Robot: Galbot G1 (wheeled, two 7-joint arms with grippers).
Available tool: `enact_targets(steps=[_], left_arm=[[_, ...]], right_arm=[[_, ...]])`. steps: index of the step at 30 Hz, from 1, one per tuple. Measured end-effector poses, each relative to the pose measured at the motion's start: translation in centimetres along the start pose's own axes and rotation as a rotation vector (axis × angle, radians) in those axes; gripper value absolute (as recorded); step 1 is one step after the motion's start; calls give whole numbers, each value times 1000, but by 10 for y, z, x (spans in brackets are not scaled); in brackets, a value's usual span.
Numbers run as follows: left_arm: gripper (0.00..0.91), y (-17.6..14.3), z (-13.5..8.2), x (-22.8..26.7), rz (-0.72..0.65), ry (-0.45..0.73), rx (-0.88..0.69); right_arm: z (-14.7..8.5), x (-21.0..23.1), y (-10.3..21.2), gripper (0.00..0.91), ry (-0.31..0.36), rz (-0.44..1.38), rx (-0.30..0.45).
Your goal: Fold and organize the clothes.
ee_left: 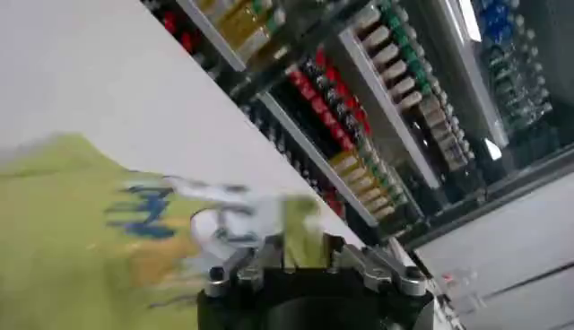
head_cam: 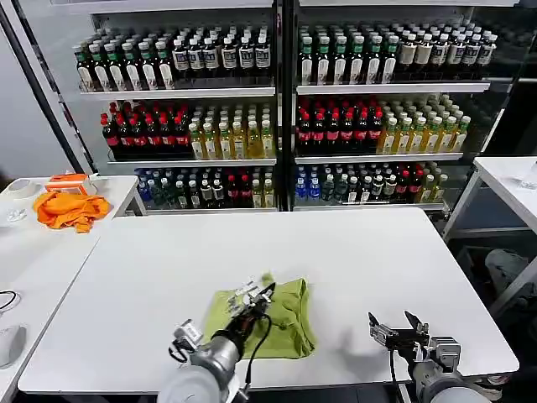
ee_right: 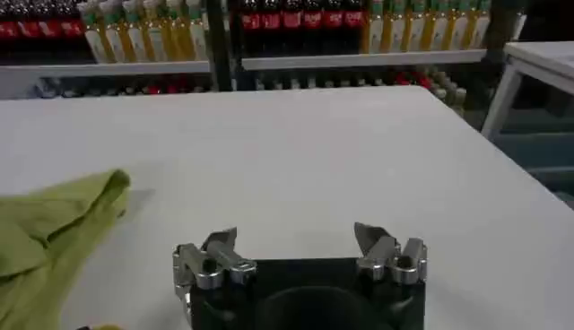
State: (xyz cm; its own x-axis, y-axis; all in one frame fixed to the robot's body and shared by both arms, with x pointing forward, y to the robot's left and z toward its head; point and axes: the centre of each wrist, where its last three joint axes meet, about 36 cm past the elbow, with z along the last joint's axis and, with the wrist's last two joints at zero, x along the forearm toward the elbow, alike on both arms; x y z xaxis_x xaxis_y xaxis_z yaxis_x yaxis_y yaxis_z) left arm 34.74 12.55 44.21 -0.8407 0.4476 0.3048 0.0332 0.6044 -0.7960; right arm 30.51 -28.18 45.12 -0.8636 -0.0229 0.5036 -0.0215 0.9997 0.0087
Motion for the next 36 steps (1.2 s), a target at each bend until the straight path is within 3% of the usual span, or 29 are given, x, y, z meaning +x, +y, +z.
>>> enact_targets(steps=[9, 20, 36], left_arm=[[907, 9, 4, -9, -63, -18, -43], [907, 46, -21, 34, -249, -122, -181], [907, 73, -10, 38, -302, -24, -255]], right_arm=[[0, -3, 0, 907, -2, -4, -2], [-1, -7, 2, 907, -4, -11, -3], [-1, -7, 2, 907, -4, -11, -5]])
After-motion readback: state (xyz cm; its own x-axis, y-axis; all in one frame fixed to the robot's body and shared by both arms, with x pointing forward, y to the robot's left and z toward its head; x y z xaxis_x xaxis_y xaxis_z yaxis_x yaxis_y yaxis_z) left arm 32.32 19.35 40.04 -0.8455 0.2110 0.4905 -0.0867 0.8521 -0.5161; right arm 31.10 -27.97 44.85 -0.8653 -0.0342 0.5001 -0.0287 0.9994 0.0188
